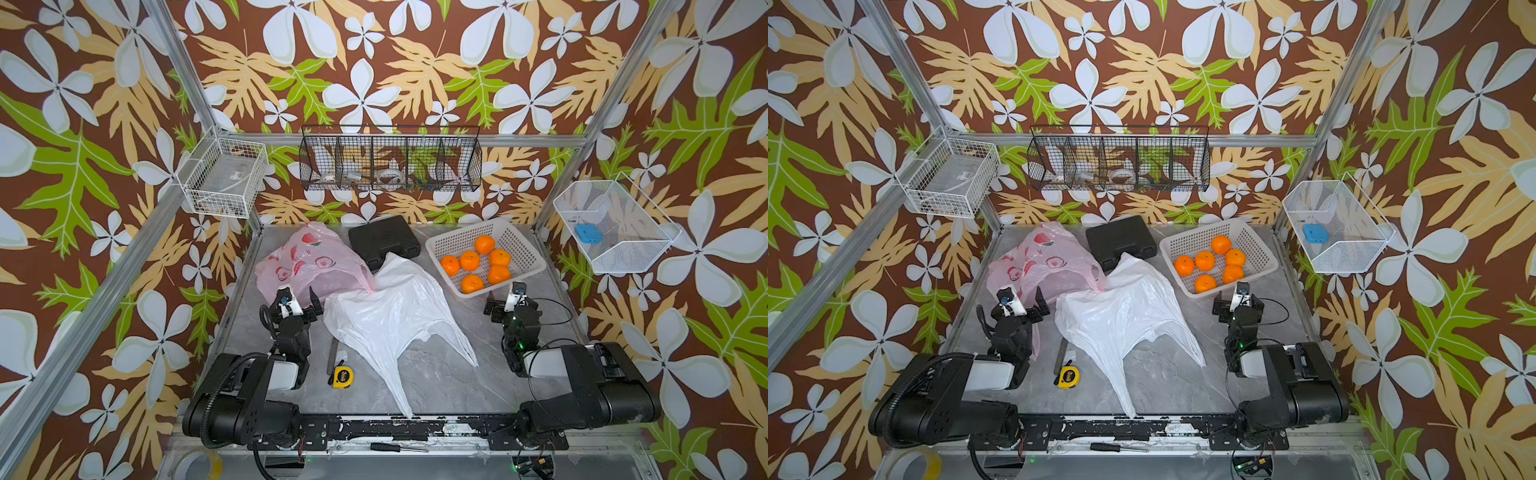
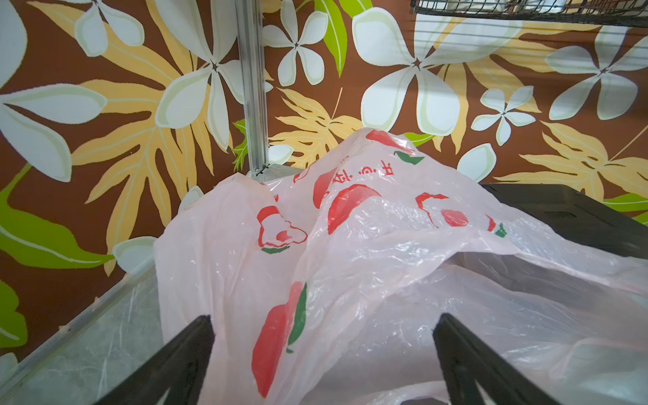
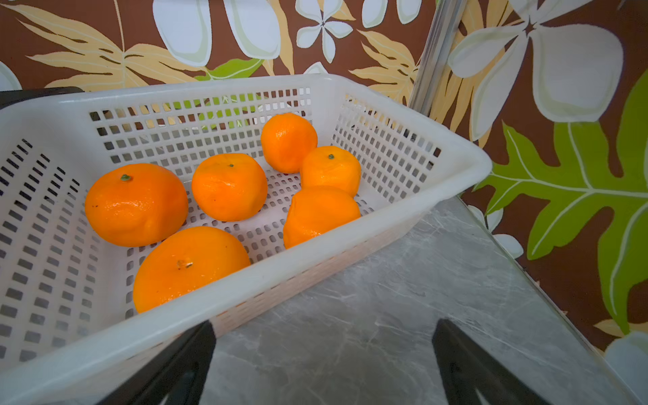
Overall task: Place the oranges into plastic bags & tie knots
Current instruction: Pick up the orange from the basket.
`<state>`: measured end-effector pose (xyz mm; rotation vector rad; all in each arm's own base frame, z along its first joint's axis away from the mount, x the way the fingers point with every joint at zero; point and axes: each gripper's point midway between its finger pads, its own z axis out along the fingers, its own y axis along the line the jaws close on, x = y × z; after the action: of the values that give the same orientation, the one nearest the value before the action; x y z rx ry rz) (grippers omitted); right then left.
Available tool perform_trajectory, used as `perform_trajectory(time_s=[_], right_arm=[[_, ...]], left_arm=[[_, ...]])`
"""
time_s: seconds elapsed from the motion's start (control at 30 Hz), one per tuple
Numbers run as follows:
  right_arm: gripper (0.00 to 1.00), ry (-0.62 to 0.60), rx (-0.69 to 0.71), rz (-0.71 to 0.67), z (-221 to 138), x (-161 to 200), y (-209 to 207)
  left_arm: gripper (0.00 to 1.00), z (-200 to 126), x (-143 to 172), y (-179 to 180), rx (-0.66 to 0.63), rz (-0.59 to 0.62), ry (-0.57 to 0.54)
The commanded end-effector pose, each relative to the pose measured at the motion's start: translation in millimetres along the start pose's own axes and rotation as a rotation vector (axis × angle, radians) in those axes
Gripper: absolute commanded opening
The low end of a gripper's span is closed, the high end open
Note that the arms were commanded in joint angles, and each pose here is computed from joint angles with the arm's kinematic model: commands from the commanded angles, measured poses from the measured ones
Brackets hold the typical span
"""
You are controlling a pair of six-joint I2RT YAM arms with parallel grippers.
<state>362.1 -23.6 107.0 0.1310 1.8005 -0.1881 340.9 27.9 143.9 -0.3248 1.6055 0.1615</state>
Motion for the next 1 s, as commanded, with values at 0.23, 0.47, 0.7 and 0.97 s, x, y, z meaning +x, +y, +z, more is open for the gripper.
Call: perform_trajectory(time_s=[0.23, 0.47, 0.7, 0.97], right_arm=[[1.0, -0.036, 0.0, 0.006, 1, -10, 0], [1.0, -0.038, 0.001, 0.007, 0, -10, 0], [1.0, -0.082, 0.0, -0.017, -14, -23, 4], [1.0, -0.031, 0.055, 0.112, -25, -37, -9]], left_arm=[[1.0, 1, -9, -2, 0.009, -0.019, -0.034], [1.0, -3, -8, -8, 0.051, -0.003, -0.035], [1.0, -27, -35, -4, 0.016, -0.027, -0.096], [1.0, -38, -56, 25, -0.198, -0.268, 0.037]])
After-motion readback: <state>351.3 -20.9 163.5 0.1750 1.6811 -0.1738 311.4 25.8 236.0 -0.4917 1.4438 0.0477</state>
